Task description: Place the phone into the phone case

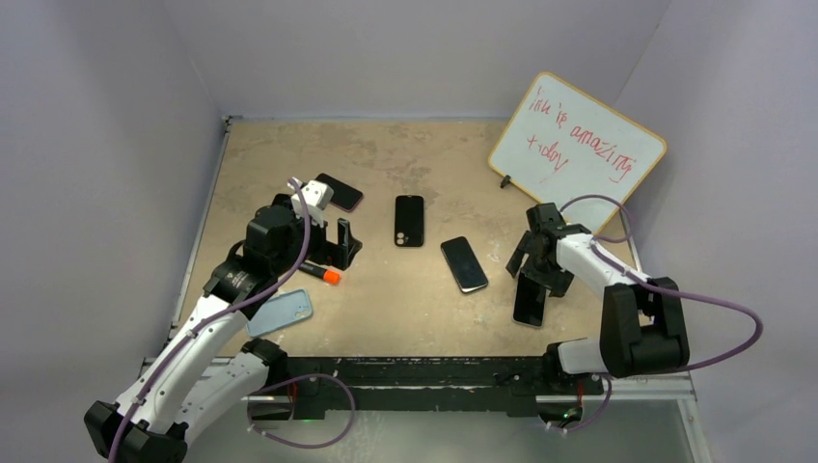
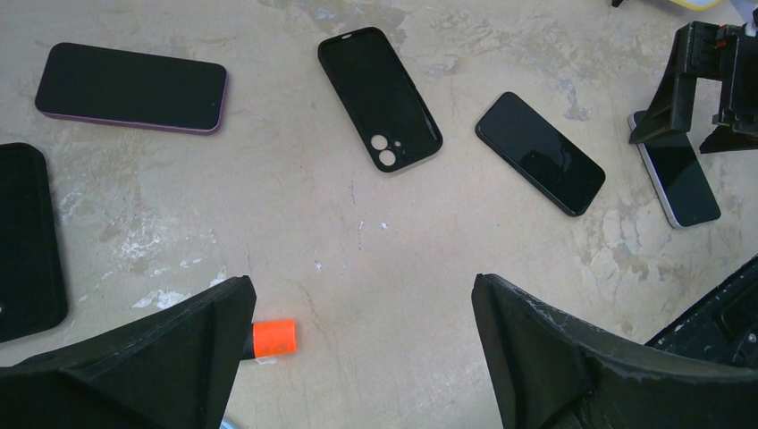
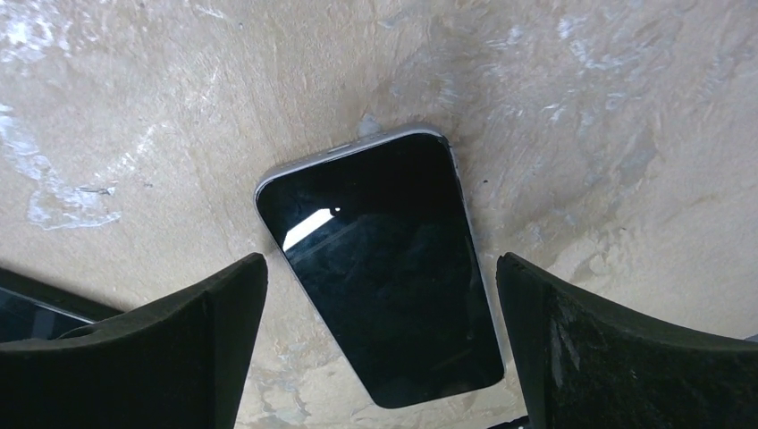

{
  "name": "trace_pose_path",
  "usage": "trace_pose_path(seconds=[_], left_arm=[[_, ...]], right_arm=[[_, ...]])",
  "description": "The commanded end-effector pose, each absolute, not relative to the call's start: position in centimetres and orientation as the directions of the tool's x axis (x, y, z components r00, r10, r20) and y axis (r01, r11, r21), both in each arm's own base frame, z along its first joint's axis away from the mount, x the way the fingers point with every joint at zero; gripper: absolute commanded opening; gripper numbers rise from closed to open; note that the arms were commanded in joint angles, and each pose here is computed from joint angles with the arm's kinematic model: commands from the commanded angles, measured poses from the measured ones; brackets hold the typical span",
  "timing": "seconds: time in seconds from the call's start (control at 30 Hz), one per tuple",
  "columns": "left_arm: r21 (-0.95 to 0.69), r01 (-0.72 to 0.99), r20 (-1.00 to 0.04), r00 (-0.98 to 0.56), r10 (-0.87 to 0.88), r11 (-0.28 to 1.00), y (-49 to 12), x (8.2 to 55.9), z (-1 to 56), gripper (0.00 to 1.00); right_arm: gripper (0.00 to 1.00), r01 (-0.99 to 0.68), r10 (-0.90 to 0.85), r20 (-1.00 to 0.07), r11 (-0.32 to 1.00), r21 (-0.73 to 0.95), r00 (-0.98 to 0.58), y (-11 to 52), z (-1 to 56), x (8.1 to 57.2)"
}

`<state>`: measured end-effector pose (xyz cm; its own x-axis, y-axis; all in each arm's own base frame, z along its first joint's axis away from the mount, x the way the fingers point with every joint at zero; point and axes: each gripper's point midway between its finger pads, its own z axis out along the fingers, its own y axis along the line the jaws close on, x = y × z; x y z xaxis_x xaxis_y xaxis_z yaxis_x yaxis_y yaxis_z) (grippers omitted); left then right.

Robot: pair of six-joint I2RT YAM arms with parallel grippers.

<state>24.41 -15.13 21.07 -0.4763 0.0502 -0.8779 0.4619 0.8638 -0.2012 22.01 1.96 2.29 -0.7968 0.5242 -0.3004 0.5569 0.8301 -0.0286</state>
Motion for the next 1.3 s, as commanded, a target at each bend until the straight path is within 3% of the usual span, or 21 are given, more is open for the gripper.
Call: trace_pose_path(seconds=[0.0,0.1,0.6,0.7,1.13,1.27], left_arm=[[-0.18,0.465,-0.894,-0.445,0.053,0.867,-14.8,24.7,21.8,0.98],[-0.179,0.466,-0.898,-0.438,0.05,0.867,-14.8,24.6,22.0,0.98],[-0.162,0.432,-0.9,-0.434,0.047,0.887,-14.1,24.8,22.0,0.98],[-0.163,0.427,-0.896,-0.441,0.047,0.89,-14.0,24.9,21.8,0.98],[-0.162,0.414,-0.89,-0.453,0.048,0.896,-13.9,25.0,21.4,0.98],[-0.162,0.414,-0.887,-0.46,0.053,0.896,-14.0,25.1,21.2,0.98]], right_arm=[[0.99,0.524,0.501,-0.254,0.851,-0.026,-0.827,2.4,1.5,21.7],[0.98,0.513,0.494,-0.249,0.858,-0.016,-0.833,2.6,1.4,21.7],[0.66,0.455,0.459,-0.239,0.887,0.074,-0.856,4.3,0.9,23.2],[0.64,0.458,0.469,-0.251,0.883,0.102,-0.847,4.7,1.1,24.0],[0.63,0.474,0.482,-0.258,0.875,0.099,-0.837,5.0,0.8,27.7],[0.81,0.443,0.446,-0.29,0.893,0.079,-0.847,4.6,1.0,28.7]])
